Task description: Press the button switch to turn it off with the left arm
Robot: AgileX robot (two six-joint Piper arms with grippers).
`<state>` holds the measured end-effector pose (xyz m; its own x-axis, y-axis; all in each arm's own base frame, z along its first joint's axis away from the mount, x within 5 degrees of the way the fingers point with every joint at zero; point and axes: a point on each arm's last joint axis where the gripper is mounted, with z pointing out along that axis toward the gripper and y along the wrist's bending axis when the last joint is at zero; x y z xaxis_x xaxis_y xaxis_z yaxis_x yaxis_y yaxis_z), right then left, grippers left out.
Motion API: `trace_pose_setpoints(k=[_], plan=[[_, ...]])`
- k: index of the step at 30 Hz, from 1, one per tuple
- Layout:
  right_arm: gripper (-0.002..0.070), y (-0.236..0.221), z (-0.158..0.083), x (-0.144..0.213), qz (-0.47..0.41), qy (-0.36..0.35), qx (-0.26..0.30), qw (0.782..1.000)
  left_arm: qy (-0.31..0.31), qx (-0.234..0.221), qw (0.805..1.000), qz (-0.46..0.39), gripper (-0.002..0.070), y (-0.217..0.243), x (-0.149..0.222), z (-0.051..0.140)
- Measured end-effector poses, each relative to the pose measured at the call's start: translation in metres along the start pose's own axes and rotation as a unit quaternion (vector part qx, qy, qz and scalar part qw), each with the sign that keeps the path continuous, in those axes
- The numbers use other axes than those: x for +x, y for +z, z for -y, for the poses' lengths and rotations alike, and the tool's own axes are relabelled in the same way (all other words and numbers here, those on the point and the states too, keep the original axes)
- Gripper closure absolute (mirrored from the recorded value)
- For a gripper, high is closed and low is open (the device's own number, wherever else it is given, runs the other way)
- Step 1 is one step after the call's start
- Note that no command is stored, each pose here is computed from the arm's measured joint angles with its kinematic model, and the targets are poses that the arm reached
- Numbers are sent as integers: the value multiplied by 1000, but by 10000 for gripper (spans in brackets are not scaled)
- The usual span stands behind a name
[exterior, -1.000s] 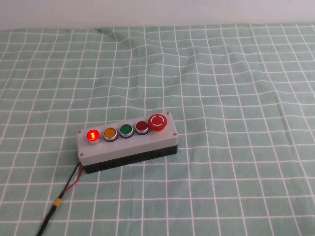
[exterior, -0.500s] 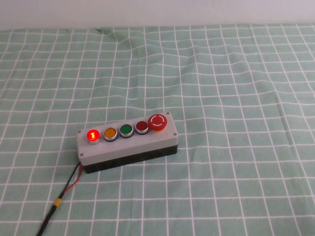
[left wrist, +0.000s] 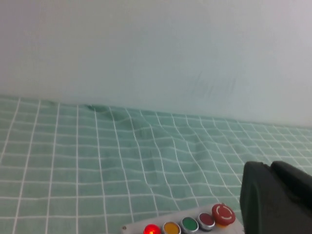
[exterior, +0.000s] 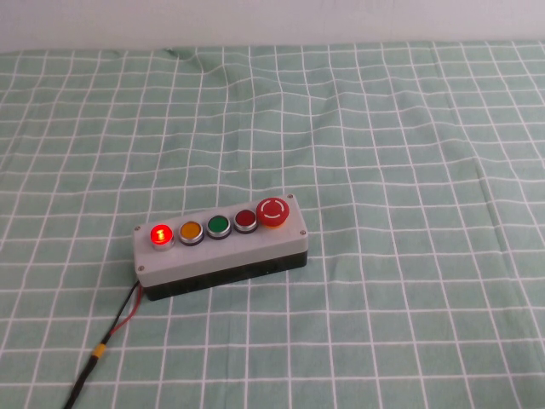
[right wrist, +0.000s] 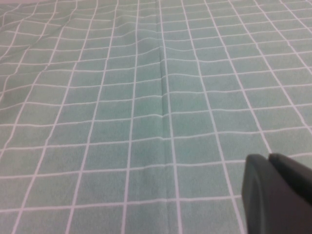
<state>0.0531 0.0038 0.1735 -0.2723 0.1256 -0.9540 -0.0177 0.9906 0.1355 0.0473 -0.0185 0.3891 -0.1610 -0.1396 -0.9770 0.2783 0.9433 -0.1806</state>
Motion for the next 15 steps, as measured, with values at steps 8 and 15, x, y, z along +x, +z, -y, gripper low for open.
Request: trace_pose_setpoints(k=[8,15], plan=[[692,0,0,0,0,0,0,1000,-14,-10,992,-124,678,48,-1,-2],[692,0,0,0,0,0,0,1000,-15,-22,954,-299,678,112,-16,-2]])
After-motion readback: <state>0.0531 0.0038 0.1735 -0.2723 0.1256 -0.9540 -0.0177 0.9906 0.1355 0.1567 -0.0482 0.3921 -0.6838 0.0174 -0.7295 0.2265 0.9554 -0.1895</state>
